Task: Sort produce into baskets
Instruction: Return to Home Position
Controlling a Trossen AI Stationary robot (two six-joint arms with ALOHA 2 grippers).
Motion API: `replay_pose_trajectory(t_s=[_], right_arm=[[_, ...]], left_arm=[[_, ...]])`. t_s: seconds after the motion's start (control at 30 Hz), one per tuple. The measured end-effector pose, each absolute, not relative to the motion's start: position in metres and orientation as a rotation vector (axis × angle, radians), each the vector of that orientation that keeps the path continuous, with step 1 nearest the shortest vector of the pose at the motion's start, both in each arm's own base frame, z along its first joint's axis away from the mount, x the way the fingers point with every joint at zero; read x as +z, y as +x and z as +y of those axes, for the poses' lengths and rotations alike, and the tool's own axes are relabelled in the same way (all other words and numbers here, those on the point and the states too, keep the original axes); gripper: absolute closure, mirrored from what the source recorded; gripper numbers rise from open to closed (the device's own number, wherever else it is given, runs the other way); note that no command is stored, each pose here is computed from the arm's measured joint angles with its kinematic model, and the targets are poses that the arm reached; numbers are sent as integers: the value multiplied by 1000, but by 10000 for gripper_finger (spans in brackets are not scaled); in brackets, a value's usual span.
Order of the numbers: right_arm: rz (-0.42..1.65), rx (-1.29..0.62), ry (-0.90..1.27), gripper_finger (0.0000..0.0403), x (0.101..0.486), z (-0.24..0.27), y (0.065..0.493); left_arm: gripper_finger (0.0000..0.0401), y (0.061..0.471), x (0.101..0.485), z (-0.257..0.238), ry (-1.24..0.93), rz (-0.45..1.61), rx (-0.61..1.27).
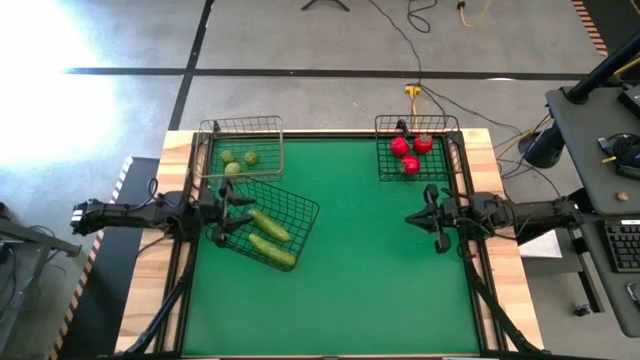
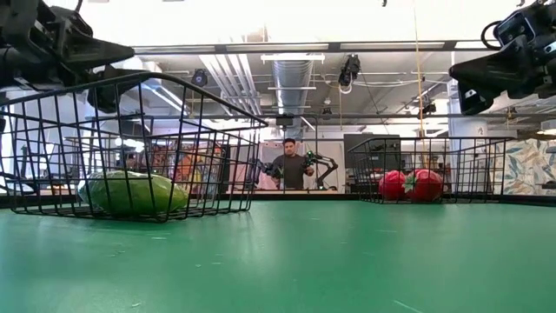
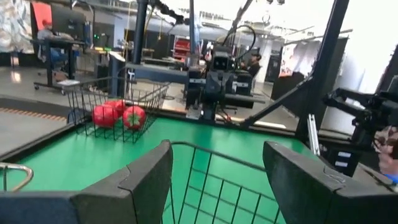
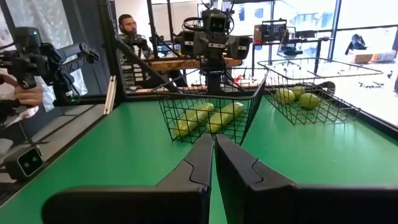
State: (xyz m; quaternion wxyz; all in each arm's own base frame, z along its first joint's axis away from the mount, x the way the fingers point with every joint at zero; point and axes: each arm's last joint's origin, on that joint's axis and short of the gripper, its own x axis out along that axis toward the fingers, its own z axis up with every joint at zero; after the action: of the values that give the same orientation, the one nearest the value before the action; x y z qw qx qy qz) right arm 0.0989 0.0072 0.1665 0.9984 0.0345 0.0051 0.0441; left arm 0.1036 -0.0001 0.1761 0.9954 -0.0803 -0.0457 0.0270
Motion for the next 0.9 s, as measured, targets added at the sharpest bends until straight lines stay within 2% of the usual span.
replay_pose_trajectory(t_s=[0.3, 0.9], right_arm=[[-4, 91, 79, 390, 168, 7, 99], [-6, 90, 78, 390, 168, 7, 99]], left_arm=[[169, 106, 165, 0, -165, 39, 66], [168, 109, 162, 0, -162, 80, 69]])
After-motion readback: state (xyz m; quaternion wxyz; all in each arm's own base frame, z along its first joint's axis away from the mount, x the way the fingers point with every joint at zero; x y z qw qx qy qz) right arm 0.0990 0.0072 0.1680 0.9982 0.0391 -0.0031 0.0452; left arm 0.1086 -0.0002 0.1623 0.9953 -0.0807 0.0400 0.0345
